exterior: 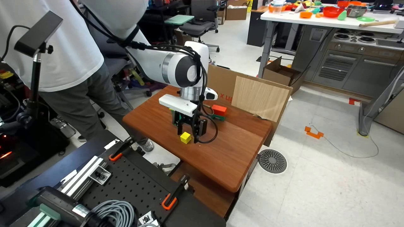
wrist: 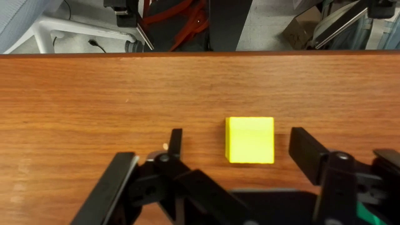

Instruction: Move the yellow block to the left

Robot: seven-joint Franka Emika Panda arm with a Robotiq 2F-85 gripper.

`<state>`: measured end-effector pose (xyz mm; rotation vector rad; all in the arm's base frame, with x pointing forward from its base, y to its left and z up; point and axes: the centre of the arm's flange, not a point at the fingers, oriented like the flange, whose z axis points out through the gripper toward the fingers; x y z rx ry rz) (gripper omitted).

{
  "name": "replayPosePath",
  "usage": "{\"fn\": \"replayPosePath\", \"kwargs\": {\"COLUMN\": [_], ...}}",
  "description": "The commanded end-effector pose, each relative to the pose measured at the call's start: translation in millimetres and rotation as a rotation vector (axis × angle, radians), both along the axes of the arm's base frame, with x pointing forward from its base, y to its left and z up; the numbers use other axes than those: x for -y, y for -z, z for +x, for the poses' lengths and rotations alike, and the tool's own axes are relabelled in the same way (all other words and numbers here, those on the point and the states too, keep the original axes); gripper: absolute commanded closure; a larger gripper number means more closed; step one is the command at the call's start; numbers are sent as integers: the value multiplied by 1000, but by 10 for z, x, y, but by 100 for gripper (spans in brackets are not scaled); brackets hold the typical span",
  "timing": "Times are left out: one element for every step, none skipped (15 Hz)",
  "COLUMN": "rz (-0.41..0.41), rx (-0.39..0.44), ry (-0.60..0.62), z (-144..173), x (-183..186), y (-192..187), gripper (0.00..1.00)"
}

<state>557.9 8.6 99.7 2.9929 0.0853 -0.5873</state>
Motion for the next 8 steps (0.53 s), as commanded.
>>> {"fn": "replayPosePath", "kwargs": {"rz": [4,10,8,8,5,8,0,-1], "rx": [59,83,103,121,147,178,170,165], "ry": [-37,-45,-45,-44,-39,-40,-61,-32], "z": [-146,-163,-176,-191,-218,-248,-311,-54], "x": [235,331,420,524,638,746,864,694], "y": [-636,-837,-1037,-1201,-1402,-1550,-1690,-1347], "gripper": [0,0,0,0,0,0,0,0]}}
